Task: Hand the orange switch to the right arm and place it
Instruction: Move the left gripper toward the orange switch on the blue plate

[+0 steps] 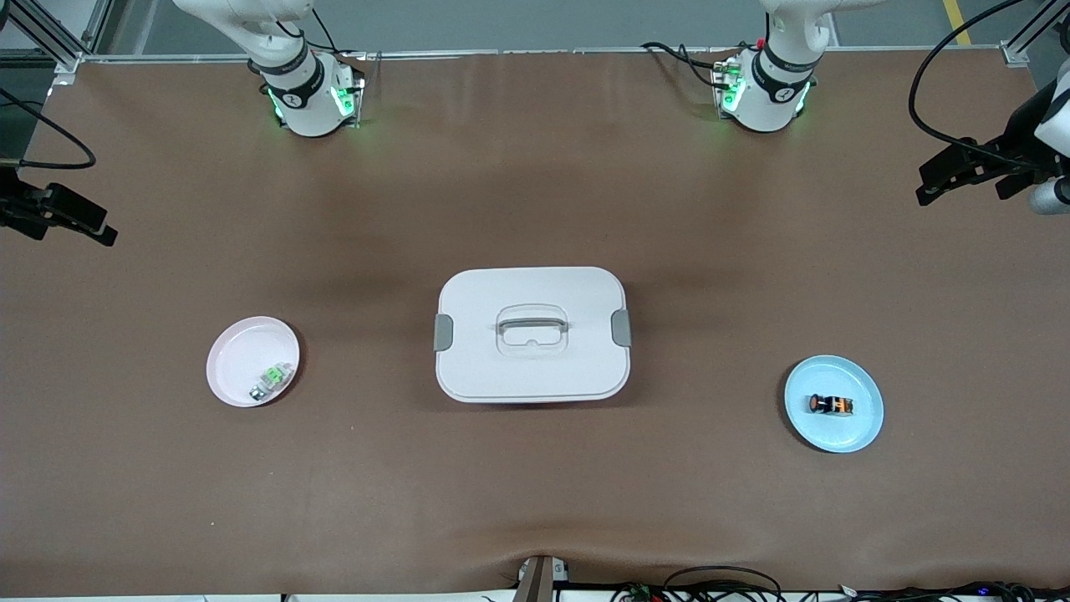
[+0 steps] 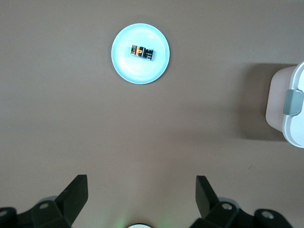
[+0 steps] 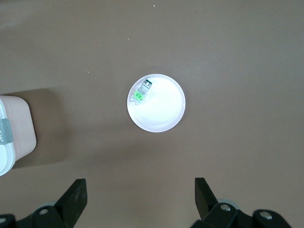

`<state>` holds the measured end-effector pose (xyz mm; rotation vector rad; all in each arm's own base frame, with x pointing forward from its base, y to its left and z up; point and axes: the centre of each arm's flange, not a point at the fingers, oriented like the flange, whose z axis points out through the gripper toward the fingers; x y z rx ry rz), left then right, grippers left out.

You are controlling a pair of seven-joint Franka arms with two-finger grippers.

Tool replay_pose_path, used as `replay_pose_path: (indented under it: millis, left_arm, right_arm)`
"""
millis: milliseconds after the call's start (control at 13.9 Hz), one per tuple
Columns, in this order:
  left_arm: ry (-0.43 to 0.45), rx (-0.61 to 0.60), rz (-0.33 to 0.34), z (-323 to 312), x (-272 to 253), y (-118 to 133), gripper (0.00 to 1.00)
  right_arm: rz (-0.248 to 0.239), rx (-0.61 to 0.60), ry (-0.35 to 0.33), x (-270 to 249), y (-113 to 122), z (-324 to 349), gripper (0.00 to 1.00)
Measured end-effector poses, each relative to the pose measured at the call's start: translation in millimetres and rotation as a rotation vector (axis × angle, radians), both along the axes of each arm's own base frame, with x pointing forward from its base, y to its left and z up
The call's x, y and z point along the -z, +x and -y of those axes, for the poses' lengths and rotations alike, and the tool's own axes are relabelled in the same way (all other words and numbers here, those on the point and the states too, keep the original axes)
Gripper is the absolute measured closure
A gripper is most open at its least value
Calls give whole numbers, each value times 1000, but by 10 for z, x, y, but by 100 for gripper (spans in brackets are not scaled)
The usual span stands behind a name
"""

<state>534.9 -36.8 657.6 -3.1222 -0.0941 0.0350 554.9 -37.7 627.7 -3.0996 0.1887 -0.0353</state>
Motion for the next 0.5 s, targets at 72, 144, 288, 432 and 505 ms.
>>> replay_pose_path:
  millis: [72,144,288,432,505]
  left_arm:
    - [0,0,0,0,-1,0,0]
    - [0,0,1,-2,-3,0,0]
    - [0,-2,1,-12,-4,1,0]
    - [0,-4,-1,-21,5,6,0]
    - [-1,-6,-6,-34,34,23,0]
  right_arm:
    - [0,0,0,0,0,0,0]
    - [0,0,0,0,0,0,0]
    - [0,0,0,0,0,1,0]
    - [0,0,0,0,0,1,0]
    - [0,0,0,0,0,1,0]
